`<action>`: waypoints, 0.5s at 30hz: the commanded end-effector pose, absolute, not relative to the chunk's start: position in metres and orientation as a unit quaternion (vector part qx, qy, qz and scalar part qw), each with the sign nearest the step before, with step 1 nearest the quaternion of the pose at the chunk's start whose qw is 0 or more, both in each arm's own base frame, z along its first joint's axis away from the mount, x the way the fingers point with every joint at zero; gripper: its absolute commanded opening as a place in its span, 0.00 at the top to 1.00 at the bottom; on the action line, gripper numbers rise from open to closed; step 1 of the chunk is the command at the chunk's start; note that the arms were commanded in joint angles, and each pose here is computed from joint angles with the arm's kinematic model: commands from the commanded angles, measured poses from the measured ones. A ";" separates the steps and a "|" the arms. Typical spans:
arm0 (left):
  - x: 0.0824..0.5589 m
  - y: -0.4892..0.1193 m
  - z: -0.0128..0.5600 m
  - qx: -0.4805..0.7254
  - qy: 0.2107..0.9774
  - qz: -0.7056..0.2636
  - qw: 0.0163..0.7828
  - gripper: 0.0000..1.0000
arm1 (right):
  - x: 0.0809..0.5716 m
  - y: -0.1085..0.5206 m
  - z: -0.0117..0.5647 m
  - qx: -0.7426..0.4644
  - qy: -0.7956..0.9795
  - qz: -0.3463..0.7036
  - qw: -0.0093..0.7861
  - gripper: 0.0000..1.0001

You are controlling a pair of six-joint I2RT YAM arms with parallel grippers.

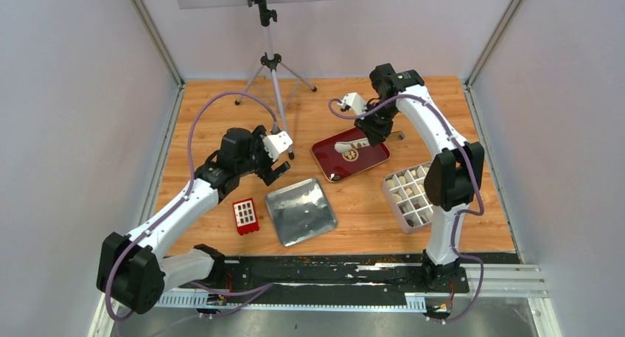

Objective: Pack the chocolate
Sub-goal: Pick up the fake chocolate from the plate.

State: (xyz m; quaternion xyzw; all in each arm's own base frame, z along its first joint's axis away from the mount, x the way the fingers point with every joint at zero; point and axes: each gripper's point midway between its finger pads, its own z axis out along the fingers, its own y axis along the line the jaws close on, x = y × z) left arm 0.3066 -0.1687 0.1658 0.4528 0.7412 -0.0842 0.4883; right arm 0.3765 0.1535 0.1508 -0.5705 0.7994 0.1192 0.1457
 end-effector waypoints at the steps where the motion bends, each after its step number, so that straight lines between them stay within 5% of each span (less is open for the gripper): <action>1: 0.313 -0.178 0.176 0.451 0.732 -0.101 0.501 0.00 | 0.351 0.126 0.197 -0.560 0.808 0.097 0.156 0.97; 15: 0.322 -0.193 0.162 0.450 0.741 -0.131 0.482 0.00 | 0.213 -0.022 0.220 -0.523 0.847 -0.021 0.093 0.96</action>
